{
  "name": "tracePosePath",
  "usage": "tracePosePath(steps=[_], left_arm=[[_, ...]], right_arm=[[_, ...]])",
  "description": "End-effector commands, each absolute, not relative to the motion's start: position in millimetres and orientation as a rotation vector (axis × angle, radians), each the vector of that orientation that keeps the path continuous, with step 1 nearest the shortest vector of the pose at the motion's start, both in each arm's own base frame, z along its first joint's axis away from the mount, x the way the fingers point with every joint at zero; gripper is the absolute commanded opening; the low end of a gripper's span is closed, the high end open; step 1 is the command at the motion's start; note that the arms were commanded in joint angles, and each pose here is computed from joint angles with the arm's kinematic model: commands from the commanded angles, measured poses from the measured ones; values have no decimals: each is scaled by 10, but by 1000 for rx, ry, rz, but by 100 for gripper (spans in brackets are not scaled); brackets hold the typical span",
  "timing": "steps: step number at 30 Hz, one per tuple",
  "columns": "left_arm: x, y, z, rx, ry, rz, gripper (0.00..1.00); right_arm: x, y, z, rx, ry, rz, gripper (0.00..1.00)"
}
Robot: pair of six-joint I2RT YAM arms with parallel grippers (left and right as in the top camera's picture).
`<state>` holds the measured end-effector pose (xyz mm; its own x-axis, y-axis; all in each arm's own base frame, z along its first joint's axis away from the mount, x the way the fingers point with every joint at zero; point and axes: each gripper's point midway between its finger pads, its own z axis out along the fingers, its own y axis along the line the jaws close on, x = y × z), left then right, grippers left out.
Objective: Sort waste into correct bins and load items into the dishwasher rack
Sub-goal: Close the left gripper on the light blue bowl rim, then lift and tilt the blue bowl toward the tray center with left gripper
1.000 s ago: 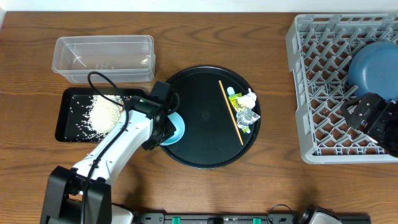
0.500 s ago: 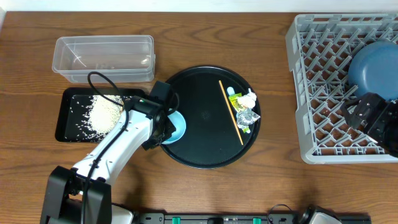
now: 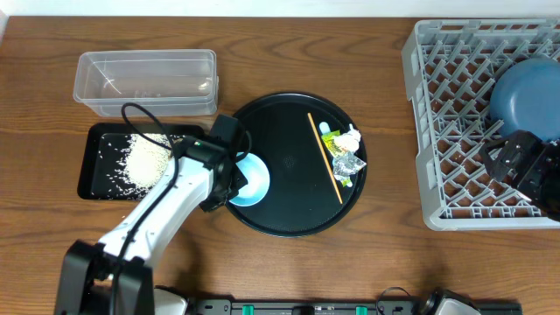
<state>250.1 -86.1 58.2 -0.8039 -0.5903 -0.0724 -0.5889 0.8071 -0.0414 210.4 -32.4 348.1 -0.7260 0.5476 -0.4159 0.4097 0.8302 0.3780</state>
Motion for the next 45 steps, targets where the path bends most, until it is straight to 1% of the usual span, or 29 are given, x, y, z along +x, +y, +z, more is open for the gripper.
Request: tracePosePath(steps=[1,7,12,20,26,34,45], left_arm=[[2509,-902,755,-924,2870,-119,6],[2475,-1206,1045,-828,2857,-397,6],[2430,-1424,1148,-755,2868,-533,6],[2301,-1633,1025,-648,2950,-506,6],[2299,-1781,1036,-576,2945,-543,6],[2131,-1918,1043,-487,3010,-593,6],[2179,-1929,1065,-490,2995,-626,6]], right_arm=[[2105,-290,3468,667,2503,352,99],[2105,-290,3469,667,2503,352,99],[2105,-290,3468,667,2503,352,99],[2105,-290,3468,667,2503,352,99],[2105,-290,3469,667,2503,352,99],[2105,-289,3468,667,2503,353,99],[2105,-290,3468,667,2503,352,99]])
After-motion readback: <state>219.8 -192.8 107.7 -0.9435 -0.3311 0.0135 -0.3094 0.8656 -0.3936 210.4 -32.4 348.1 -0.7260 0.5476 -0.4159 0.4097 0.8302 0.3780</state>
